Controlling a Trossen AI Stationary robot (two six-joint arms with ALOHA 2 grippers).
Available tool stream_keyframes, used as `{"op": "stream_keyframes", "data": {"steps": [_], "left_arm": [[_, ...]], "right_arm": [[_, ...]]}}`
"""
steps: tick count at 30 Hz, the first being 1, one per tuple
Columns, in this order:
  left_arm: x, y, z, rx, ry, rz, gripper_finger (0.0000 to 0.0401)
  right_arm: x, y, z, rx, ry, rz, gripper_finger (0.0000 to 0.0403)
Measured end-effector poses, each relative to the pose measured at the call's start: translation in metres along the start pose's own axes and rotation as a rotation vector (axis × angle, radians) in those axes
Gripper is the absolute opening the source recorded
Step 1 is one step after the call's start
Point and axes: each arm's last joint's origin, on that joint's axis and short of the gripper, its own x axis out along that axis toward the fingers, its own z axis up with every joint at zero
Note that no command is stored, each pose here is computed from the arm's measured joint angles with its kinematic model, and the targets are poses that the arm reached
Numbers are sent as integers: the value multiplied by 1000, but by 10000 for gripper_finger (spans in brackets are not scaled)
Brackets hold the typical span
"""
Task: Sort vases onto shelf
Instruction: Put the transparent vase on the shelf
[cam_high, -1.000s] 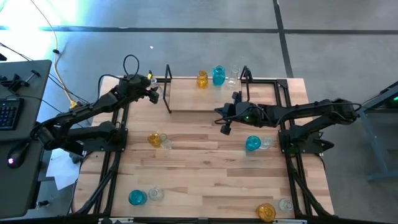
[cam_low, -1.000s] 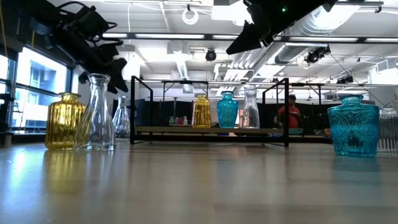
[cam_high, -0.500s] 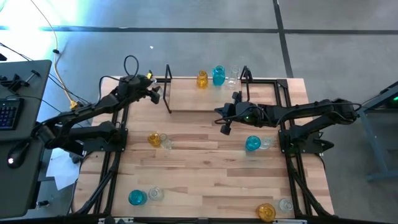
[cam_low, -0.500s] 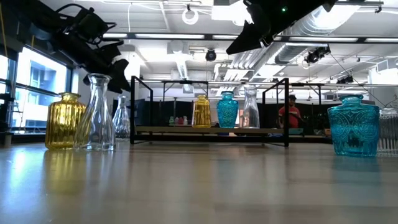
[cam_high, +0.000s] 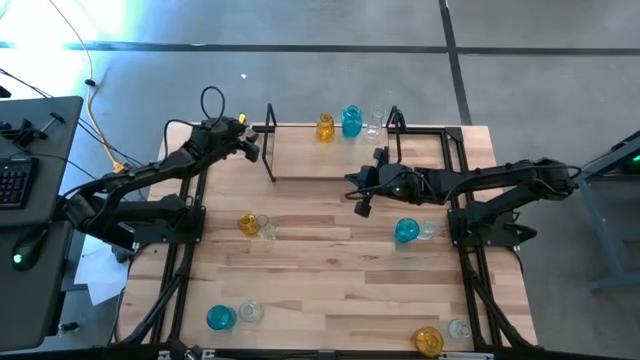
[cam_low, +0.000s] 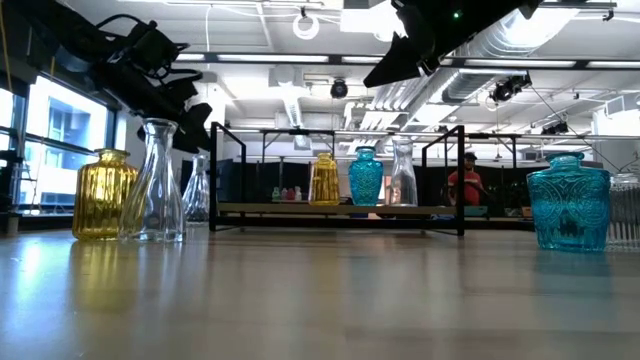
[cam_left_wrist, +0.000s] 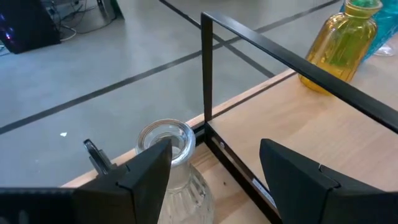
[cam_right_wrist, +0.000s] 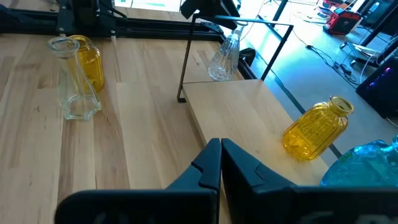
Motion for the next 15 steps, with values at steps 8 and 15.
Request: {"op": "stream_keyframes", "data": {"steps": [8, 15], "left_arm": [[-16, 3, 17, 37, -20, 38, 234], [-8, 15, 4, -7, 116, 83, 235]], "right_arm": [[0, 0, 0, 0, -1, 5, 0], [0, 0, 0, 0, -1, 6, 0]]}}
